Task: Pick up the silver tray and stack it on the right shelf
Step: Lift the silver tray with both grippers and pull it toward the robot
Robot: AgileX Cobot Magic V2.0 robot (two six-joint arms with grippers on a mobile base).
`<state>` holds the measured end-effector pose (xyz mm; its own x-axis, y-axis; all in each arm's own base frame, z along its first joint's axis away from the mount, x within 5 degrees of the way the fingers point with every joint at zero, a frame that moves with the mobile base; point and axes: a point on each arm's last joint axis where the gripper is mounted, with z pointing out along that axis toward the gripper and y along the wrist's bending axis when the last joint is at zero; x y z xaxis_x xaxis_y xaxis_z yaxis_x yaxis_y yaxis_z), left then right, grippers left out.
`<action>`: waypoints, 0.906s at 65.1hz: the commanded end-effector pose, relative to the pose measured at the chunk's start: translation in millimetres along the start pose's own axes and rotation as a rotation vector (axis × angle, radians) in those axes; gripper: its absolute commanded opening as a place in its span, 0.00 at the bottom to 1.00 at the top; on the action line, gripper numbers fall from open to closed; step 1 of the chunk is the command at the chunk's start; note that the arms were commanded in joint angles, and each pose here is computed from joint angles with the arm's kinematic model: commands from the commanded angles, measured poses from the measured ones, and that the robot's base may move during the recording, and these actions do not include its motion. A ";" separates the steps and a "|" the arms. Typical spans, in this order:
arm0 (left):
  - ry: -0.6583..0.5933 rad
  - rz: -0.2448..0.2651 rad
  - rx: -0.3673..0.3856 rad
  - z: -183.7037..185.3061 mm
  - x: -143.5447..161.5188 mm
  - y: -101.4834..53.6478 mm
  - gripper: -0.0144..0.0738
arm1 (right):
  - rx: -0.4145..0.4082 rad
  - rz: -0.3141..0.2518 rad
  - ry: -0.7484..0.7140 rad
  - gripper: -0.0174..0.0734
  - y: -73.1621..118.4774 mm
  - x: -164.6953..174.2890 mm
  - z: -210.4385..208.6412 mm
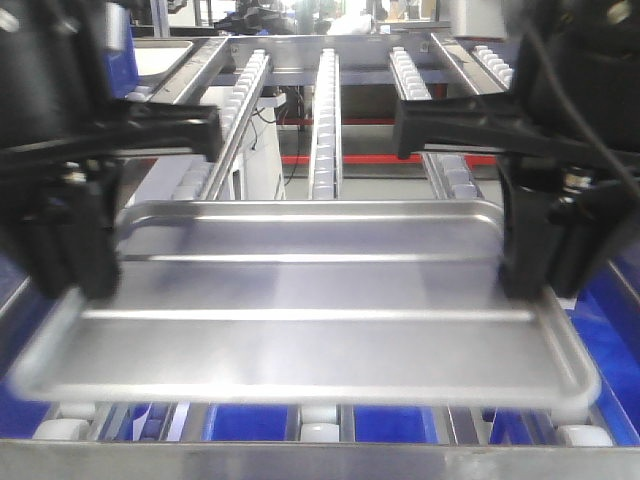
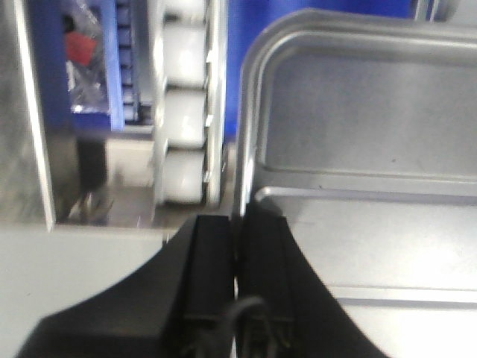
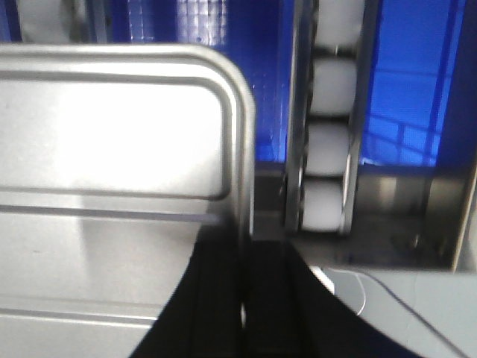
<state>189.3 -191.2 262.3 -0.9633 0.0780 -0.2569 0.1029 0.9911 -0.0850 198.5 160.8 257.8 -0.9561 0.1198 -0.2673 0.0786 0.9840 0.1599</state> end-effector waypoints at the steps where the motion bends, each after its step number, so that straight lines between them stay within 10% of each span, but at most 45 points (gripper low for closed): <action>1: -0.077 -0.039 0.086 -25.1 10.2 -5.7 0.05 | -0.093 0.019 -0.050 0.26 6.8 7.5 -20.3; 59: -0.061 0.003 0.033 -36.9 69.8 -14.2 0.05 | -0.073 -0.004 -0.068 0.26 11.0 73.2 -41.3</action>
<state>112.6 -194.0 266.4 -0.9577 0.0954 -0.2714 0.1125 0.9925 -0.0478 115.6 170.7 264.9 -0.9516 0.1204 -0.2826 0.0831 0.9866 0.1406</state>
